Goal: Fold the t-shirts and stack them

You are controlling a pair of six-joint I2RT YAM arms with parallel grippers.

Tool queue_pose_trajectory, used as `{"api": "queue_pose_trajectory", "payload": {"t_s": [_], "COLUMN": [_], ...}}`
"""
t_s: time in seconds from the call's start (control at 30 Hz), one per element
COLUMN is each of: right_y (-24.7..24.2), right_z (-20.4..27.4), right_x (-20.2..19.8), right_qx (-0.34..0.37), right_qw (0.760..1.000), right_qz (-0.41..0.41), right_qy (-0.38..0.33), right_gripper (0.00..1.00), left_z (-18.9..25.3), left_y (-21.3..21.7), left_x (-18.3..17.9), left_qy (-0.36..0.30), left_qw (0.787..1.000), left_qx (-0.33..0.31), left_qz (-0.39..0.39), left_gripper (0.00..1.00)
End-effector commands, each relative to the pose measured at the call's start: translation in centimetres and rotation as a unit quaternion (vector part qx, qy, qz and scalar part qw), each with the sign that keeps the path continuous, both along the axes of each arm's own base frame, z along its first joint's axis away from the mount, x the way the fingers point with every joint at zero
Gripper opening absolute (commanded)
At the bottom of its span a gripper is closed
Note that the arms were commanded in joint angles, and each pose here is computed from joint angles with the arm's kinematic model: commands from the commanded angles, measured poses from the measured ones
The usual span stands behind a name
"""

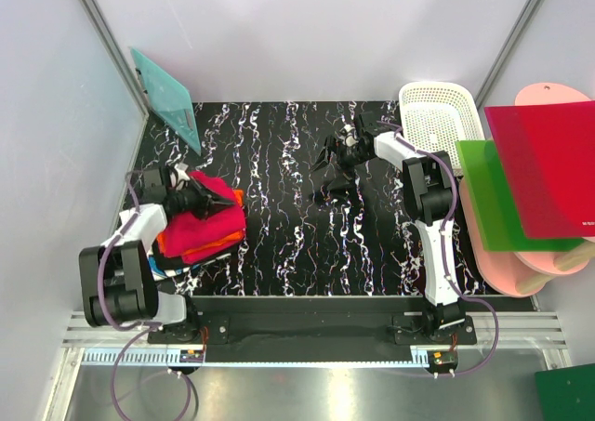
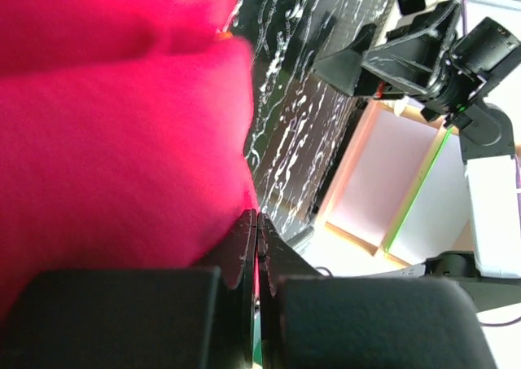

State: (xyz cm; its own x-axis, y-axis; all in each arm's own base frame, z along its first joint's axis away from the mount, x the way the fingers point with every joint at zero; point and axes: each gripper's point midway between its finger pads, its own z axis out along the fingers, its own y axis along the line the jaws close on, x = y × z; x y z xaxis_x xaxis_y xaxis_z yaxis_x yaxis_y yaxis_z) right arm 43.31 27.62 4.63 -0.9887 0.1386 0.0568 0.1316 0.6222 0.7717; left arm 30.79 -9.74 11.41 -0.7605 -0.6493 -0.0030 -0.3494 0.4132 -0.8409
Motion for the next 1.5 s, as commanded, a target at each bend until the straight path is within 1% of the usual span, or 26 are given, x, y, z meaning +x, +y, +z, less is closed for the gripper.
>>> {"api": "queue_pose_trajectory", "payload": {"t_s": [0.0,0.03,0.1,0.13,0.17,0.2,0.27,0.3,0.37,0.4,0.47,0.5,0.57,0.67,0.77,0.97,1.1,1.13,1.23,1.27,1.3,1.33,1.37,1.4,1.43,1.47], "right_y": [0.7,0.6,0.8,1.0,1.2,1.5,2.6,3.1,4.5,4.8,6.1,6.4,7.0,7.2,7.0,7.9,9.5,10.2,10.8,11.0,11.0,11.0,10.9,10.9,10.9,10.9], "right_z": [2.1,2.5,3.3,3.6,4.3,4.7,5.7,6.0,6.9,6.9,7.4,7.2,7.1,6.5,6.4,6.2,6.1,6.4,6.3,6.2,6.2,6.2,5.9,5.9,5.8,5.8], "right_x": [0.8,1.1,1.7,1.8,2.2,2.4,2.6,2.5,2.2,2.1,1.3,1.0,0.2,-0.5,-0.7,-0.8,-1.4,-1.7,-2.0,-2.2,-2.2,-2.2,-2.3,-2.3,-2.3,-2.4], "right_qx": [-0.005,-0.008,-0.008,-0.008,-0.007,-0.007,-0.005,-0.004,-0.005,-0.010,-0.014,-0.019,-0.021,-0.024,-0.028,-0.020,-0.009,-0.005,-0.003,-0.004,-0.005,-0.005,-0.006,-0.006,-0.006,-0.006], "right_qw": [0.999,0.998,0.997,0.997,0.996,0.995,0.994,0.993,0.992,0.991,0.989,0.988,0.987,0.988,0.988,0.989,0.988,0.987,0.986,0.987,0.986,0.986,0.987,0.987,0.986,0.986], "right_qz": [0.012,0.010,0.009,0.009,0.009,0.010,0.015,0.020,0.034,0.038,0.058,0.062,0.074,0.083,0.084,0.087,0.102,0.109,0.116,0.118,0.118,0.118,0.120,0.120,0.120,0.122], "right_qy": [-0.047,-0.057,-0.072,-0.077,-0.088,-0.094,-0.110,-0.114,-0.124,-0.130,-0.138,-0.140,-0.138,-0.131,-0.129,-0.122,-0.114,-0.117,-0.117,-0.113,-0.114,-0.114,-0.112,-0.112,-0.111,-0.111], "right_gripper": [1.00,0.99,1.00,1.00,1.00,1.00,1.00,1.00,1.00,1.00,1.00,0.99,1.00,1.00,1.00,1.00,1.00,1.00,1.00,1.00,1.00,1.00,1.00,1.00,1.00,1.00], "left_z": [8.6,11.1,14.1,15.8,16.2,15.7,15.0,13.8,11.9,11.1,8.8,8.0,5.7,3.3,2.9,6.5,5.8,5.5,4.9,5.1,5.6,6.2,6.9,7.7,9.1,10.6], "left_y": [1.8,1.9,3.0,3.4,4.2,5.8,7.5,9.1,11.0,12.5,13.6,14.6,15.3,15.0,15.4,18.3,19.3,19.4,18.9,17.9,17.0,16.3,14.6,14.0,13.5,13.3], "left_x": [1.6,1.3,1.3,0.6,0.3,-0.4,-1.5,-2.8,-4.1,-5.7,-7.4,-8.2,-9.8,-11.2,-11.7,-12.1,-13.6,-13.9,-14.0,-12.9,-12.1,-10.8,-9.7,-9.0,-7.9,-7.5], "left_qy": [-0.118,-0.157,-0.194,-0.219,-0.220,-0.189,-0.165,-0.114,-0.054,-0.003,0.080,0.111,0.188,0.245,0.254,0.211,0.239,0.242,0.229,0.200,0.170,0.138,0.104,0.078,0.049,0.019], "left_qw": [0.990,0.983,0.971,0.962,0.957,0.951,0.940,0.932,0.919,0.903,0.890,0.876,0.858,0.852,0.846,0.833,0.828,0.828,0.841,0.864,0.879,0.892,0.914,0.922,0.927,0.926], "left_qx": [0.078,0.091,0.124,0.140,0.160,0.201,0.255,0.297,0.353,0.392,0.426,0.448,0.462,0.453,0.456,0.482,0.479,0.478,0.457,0.429,0.413,0.399,0.363,0.349,0.336,0.336], "left_qz": [0.023,0.032,0.066,0.084,0.102,0.137,0.153,0.172,0.165,0.172,0.143,0.142,0.119,0.095,0.109,0.170,0.167,0.167,0.177,0.173,0.169,0.163,0.148,0.148,0.160,0.173], "left_gripper": [0.08,0.18,0.64,0.78,0.98,0.99,0.99,0.99,0.99,0.99,0.99,0.99,0.99,0.99,0.99,0.99,0.99,0.99,0.99,0.98,0.91,0.80,0.62,0.09,0.00,0.00]}}
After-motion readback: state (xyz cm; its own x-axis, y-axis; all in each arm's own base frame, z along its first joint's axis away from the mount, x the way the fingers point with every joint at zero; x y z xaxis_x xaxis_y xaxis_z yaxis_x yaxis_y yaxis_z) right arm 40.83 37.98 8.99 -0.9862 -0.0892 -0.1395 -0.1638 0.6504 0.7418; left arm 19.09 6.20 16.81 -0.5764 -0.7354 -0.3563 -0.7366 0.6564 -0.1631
